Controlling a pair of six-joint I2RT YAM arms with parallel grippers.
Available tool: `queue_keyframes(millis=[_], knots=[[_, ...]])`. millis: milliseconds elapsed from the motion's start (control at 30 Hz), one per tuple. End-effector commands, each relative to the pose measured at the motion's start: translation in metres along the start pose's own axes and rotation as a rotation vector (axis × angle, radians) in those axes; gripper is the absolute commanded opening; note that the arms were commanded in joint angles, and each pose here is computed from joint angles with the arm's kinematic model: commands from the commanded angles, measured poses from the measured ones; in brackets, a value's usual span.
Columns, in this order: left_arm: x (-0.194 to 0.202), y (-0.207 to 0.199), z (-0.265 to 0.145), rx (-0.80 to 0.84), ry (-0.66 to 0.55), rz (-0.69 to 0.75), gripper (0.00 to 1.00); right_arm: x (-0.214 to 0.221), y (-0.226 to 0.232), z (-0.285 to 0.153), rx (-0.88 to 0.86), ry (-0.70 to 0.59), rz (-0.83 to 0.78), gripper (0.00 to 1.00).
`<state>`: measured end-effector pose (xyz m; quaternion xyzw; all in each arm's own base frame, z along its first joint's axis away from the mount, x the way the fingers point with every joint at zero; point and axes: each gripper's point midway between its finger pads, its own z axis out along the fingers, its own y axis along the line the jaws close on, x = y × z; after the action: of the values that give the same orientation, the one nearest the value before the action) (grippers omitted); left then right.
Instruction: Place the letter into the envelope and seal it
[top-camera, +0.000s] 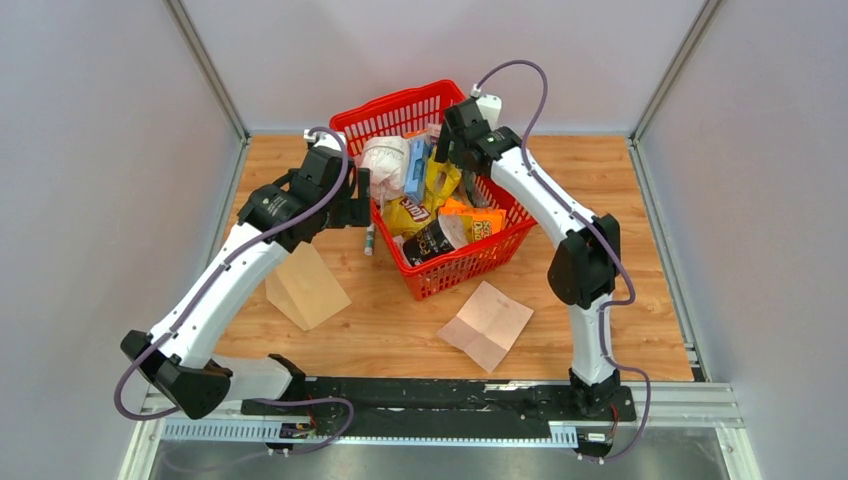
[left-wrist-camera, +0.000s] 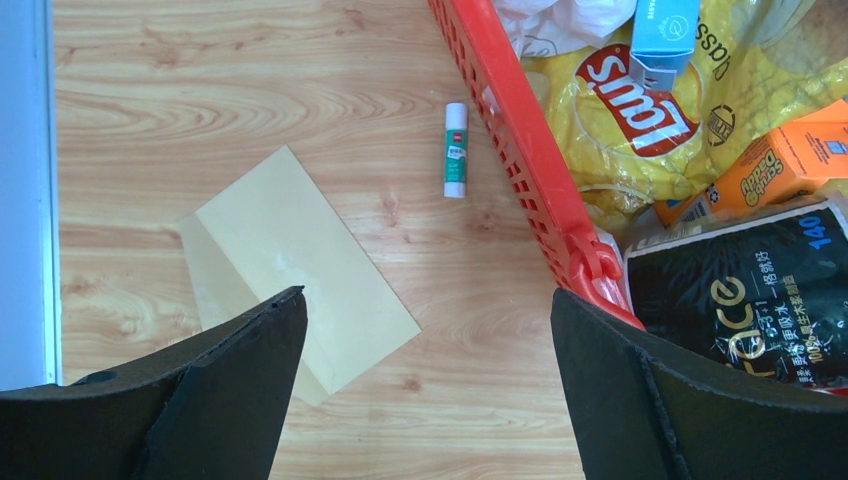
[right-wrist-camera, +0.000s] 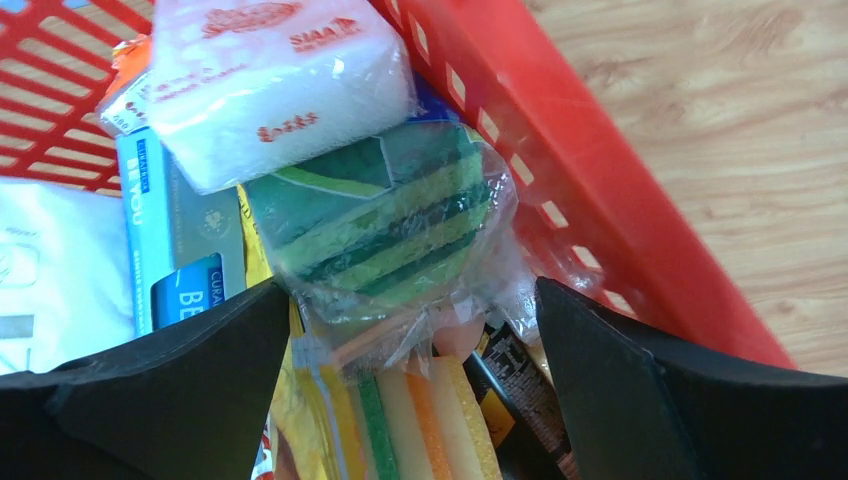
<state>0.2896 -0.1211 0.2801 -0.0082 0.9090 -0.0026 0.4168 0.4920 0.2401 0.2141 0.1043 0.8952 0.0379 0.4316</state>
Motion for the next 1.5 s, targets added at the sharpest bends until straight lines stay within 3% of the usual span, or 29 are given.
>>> queue_keyframes(millis=[0,667,1067,1467], knots=[[-0.010,-0.008,0.000,0.032,-0.022,-0.039,0.98,-0.005,-0.029,0.013,0.121,-0.063,0.100,1.00],[0.000,-0.009,0.016,0.037,0.035,-0.027,0.98,-0.014,-0.188,0.010,0.476,-0.184,0.281,1.00],[0.002,-0.009,0.017,0.042,0.047,-0.018,0.98,-0.026,-0.280,0.004,0.601,-0.200,0.388,1.00],[0.004,-0.009,0.018,0.045,0.051,-0.012,0.97,-0.053,-0.350,-0.011,0.677,-0.231,0.381,1.00]])
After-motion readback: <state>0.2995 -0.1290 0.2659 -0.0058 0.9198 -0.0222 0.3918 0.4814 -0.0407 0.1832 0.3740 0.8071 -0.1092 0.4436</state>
